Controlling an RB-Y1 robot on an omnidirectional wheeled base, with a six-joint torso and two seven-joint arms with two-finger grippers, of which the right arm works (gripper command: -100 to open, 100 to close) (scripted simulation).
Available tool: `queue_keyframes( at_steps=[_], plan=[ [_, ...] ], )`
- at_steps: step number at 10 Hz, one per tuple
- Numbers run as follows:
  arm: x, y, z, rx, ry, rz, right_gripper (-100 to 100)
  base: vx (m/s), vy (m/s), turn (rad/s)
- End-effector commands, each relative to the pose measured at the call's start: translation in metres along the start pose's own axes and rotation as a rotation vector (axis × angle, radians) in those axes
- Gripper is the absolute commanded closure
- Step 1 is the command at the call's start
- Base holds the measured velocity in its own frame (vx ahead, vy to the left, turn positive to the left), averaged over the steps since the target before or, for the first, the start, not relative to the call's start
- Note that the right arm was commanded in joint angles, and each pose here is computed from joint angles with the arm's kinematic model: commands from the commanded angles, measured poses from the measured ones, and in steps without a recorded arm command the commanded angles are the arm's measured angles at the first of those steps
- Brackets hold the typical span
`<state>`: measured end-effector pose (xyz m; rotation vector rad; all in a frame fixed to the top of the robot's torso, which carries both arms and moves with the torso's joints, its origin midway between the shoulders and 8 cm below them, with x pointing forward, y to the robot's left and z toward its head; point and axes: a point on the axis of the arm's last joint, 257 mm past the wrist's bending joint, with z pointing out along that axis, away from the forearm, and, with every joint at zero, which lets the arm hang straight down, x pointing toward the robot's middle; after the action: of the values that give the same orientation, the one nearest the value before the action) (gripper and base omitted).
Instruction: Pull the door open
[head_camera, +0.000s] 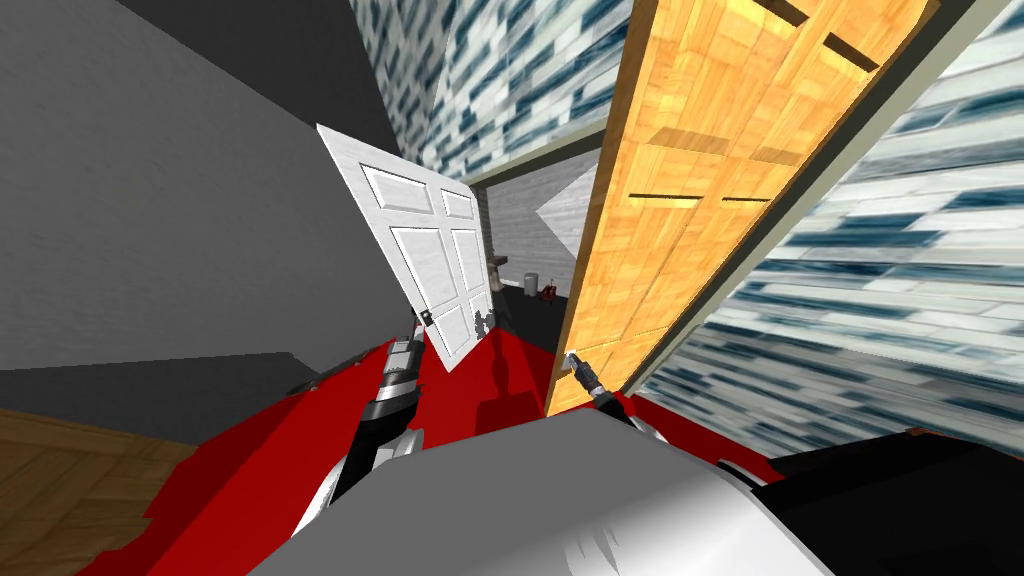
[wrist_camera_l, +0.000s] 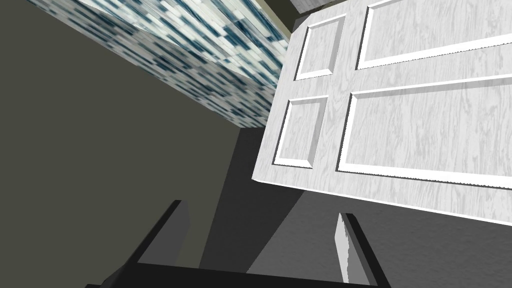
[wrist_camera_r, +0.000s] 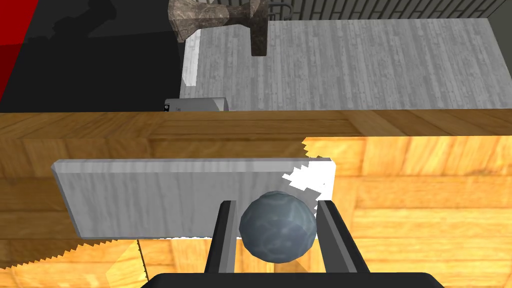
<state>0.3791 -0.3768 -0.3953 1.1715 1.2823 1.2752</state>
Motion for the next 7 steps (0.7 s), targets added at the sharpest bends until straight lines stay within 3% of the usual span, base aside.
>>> queue_keyframes(
  at_steps=[1,7],
  plan=[
    [-0.002,0.000,-0.0106,-0.003,0.016,-0.002,100,-0.133,-0.042,0.152],
    [-0.006,0.003,-0.0468,-0.008,0.072,-0.004,100,-0.182,-0.068,0.125]
  ],
)
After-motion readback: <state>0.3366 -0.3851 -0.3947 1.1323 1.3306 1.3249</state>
